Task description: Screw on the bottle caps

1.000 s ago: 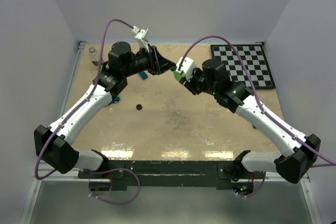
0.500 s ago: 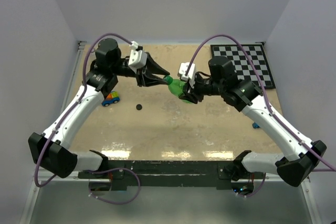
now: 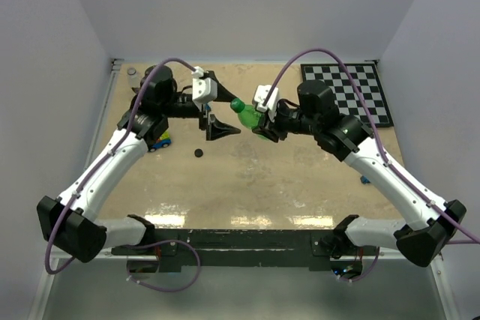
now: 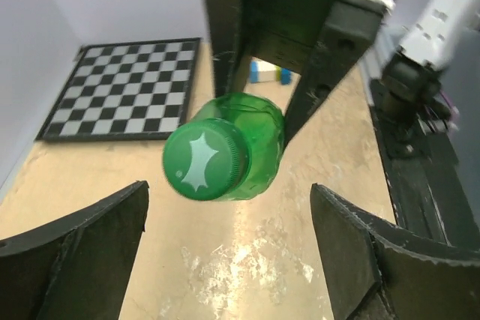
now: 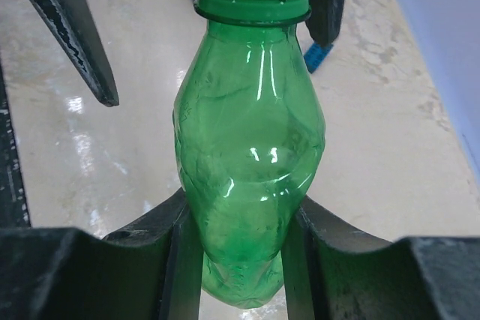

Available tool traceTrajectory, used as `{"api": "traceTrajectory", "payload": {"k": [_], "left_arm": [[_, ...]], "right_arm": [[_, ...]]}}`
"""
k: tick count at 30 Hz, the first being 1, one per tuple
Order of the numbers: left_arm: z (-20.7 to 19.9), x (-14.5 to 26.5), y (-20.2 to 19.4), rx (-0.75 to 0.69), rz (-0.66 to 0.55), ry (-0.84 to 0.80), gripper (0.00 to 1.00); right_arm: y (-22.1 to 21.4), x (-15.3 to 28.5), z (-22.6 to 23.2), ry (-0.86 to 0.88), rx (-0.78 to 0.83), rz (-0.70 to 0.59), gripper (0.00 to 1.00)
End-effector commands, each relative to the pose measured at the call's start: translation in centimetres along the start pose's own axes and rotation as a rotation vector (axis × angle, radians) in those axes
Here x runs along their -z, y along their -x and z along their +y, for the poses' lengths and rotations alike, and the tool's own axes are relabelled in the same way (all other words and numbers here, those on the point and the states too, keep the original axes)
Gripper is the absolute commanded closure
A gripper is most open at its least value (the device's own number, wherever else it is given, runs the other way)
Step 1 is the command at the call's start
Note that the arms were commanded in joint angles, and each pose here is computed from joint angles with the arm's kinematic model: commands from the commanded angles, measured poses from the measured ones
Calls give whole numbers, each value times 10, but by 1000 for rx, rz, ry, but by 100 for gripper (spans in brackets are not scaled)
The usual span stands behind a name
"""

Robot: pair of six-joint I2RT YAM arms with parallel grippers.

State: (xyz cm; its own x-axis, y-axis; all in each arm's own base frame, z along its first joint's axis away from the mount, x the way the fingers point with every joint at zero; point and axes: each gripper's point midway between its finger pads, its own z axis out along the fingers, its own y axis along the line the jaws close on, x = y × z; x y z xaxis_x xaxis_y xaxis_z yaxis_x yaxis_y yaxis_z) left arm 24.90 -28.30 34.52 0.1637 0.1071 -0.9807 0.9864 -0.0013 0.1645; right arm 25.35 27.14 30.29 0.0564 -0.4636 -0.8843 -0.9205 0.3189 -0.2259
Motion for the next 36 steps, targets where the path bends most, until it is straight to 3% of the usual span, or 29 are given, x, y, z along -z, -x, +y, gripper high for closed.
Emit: {"api": "traceTrajectory", "payload": {"k": [1, 7, 12, 18, 27, 36], "left_arm": [[45, 23, 66, 166, -211, 392, 5], [72, 48, 63, 619, -328, 687, 3], [63, 45, 53, 864, -333, 755, 4], [65, 28, 50, 984, -331, 798, 11], [76, 5, 29, 1047, -245, 812, 12], [74, -11, 4, 1091, -180, 781, 26]], "right_arm": [[0, 6, -30, -180, 12, -2, 100], [-10, 10, -45, -295, -21, 28, 100], [-19, 19, -56, -405, -41, 47, 100], [-26, 16, -55, -438, -27, 84, 100], [-39, 5, -54, -447, -41, 149, 100], [-46, 4, -51, -448, -32, 179, 100]]}}
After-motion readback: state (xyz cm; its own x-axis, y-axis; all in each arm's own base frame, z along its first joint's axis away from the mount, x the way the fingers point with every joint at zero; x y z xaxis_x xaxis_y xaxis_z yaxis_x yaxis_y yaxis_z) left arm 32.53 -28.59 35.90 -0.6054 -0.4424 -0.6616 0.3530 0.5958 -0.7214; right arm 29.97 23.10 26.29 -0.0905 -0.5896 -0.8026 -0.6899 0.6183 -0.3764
